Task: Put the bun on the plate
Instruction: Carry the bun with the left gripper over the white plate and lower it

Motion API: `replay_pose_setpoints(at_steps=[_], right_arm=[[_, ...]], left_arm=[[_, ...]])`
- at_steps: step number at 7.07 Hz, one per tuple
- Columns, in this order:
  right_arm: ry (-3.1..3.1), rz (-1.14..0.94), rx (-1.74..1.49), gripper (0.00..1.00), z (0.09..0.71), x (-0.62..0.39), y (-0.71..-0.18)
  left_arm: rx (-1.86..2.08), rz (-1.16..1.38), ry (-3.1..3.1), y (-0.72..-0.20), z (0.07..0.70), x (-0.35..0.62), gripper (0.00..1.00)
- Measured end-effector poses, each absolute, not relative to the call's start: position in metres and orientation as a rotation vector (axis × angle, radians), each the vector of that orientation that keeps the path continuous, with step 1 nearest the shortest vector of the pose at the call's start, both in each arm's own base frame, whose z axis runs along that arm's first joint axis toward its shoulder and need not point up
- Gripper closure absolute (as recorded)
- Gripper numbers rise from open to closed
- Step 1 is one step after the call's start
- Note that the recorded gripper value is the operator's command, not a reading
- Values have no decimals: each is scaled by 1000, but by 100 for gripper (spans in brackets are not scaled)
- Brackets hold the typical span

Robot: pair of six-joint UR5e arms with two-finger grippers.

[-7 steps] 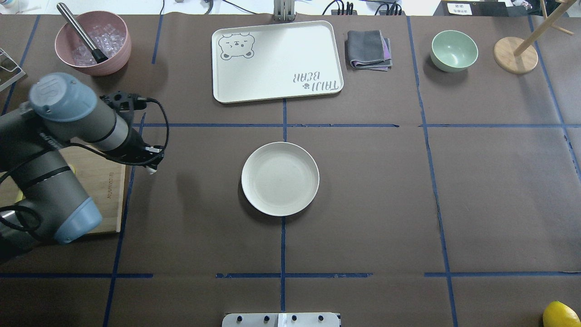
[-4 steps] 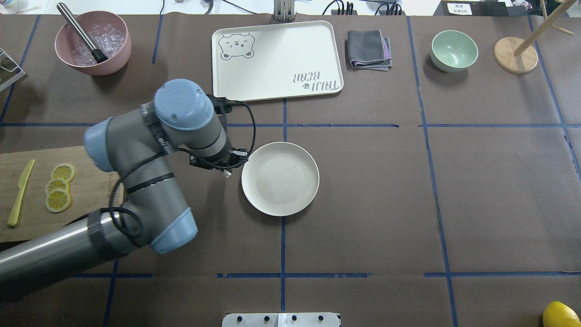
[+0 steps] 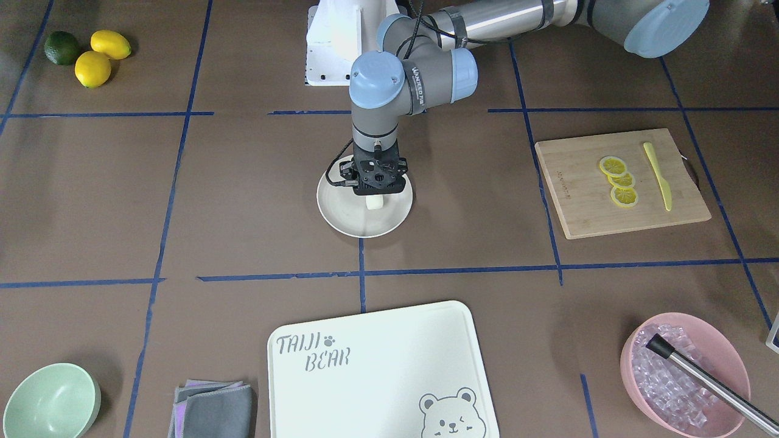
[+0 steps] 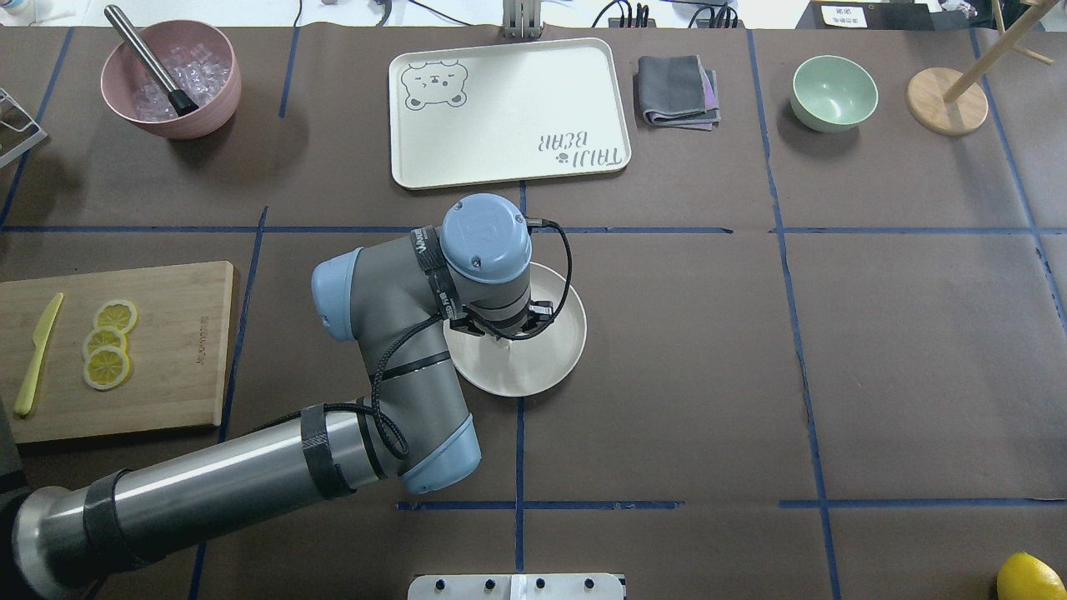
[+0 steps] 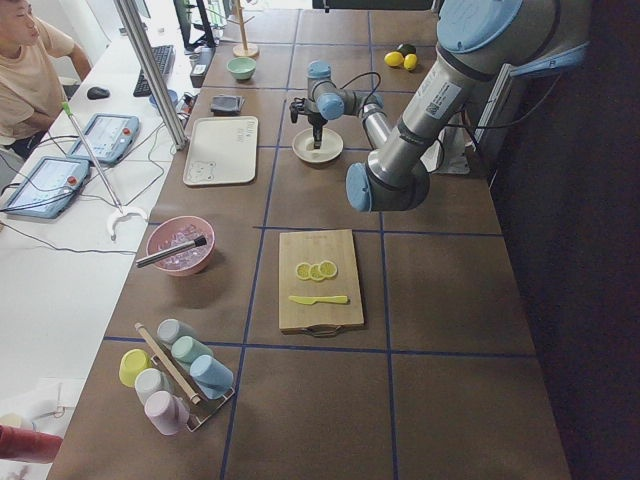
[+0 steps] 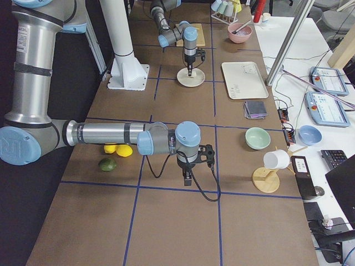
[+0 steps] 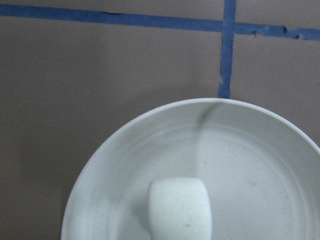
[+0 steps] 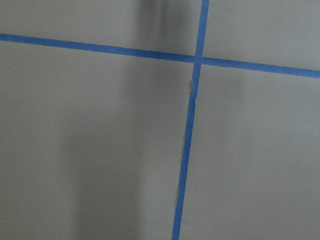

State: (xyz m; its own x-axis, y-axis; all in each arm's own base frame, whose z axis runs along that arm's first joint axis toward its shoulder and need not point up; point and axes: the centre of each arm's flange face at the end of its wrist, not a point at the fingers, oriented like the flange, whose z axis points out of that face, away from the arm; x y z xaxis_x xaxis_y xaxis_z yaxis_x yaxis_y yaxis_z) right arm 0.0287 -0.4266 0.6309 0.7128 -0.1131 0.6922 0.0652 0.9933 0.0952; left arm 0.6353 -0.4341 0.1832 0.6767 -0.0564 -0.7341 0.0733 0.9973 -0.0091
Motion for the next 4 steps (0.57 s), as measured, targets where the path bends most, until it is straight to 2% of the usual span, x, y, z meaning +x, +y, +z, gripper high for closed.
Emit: replay_pose_setpoints(at_steps=[1,3,4], right_arm=[[-771,-99,65,0,631,29,-427],[-771,-99,66,0,631,29,-427],[-771,-99,65,0,631,29,-427]], left_arm=[[24,-64,831,-432,184,645,40],[27,-56,840,-432,184,652,3],[38,-58,843,-433,184,652,1]])
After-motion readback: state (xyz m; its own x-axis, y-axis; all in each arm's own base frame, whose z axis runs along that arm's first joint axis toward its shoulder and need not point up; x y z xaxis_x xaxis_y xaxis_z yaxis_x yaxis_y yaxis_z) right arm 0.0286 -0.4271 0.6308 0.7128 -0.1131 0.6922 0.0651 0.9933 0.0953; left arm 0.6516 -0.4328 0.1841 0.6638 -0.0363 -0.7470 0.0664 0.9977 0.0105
